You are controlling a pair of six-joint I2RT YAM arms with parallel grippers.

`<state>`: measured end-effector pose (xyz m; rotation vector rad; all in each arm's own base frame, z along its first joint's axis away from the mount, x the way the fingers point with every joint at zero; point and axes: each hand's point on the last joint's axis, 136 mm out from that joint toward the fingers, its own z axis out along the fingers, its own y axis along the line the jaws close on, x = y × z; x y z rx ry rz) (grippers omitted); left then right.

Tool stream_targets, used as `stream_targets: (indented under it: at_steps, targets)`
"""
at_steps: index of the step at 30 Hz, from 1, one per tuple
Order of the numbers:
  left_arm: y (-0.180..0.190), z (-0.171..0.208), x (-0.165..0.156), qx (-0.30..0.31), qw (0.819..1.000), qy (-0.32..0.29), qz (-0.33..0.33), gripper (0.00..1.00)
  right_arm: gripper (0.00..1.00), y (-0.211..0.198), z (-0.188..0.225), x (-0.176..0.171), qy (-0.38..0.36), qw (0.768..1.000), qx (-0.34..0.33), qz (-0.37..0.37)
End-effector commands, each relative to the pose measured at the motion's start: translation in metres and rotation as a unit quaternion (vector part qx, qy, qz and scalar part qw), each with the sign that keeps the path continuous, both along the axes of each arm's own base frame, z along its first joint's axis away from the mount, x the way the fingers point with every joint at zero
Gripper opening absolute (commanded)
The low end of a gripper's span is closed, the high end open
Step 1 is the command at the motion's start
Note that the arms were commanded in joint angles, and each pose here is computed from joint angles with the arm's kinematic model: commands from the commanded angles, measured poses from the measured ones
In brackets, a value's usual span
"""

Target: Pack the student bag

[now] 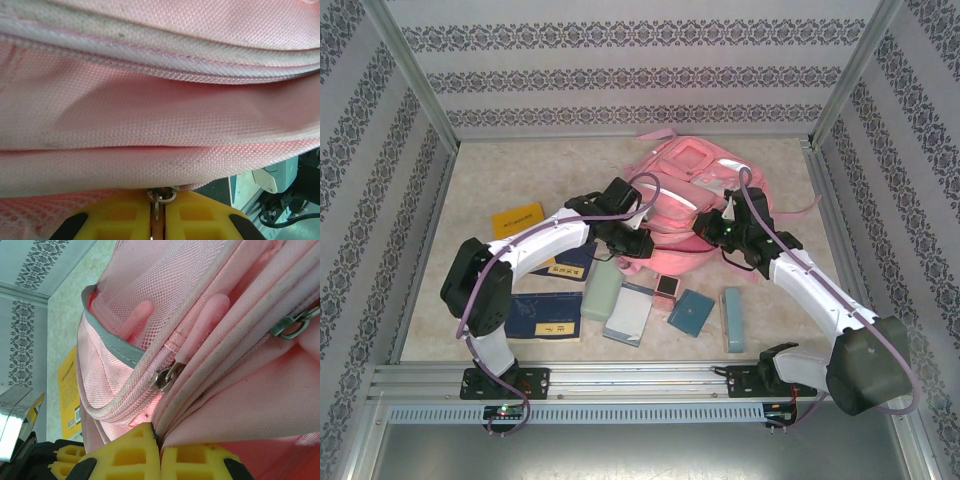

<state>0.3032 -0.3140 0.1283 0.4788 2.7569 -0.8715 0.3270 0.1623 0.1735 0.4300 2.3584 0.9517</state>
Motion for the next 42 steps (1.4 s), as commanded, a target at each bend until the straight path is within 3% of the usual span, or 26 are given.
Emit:
stream_targets:
  at_steps: [1,14,18,32,42]
  targets:
    - [0.004,-0.012,0.009,0.014,1.000,-0.005,0.020,0.13,0.00,0.009,0.030,0.012,-0.057,0.998,0.018,0.014]
    - [0.005,-0.021,0.002,0.021,1.000,0.000,0.014,0.15,0.00,0.011,0.027,0.014,-0.052,0.998,0.025,0.011]
    - [0.004,-0.021,0.003,0.020,1.000,-0.003,0.015,0.00,0.00,0.011,0.025,0.014,-0.050,0.998,0.025,0.010]
    - [0.032,-0.022,0.012,0.077,0.996,-0.032,0.039,0.00,0.00,0.004,0.022,0.012,-0.048,0.999,0.004,0.010]
    - [0.059,-0.021,0.032,0.082,0.992,-0.031,0.088,0.00,0.00,-0.011,0.020,0.017,-0.044,0.999,0.002,-0.008]
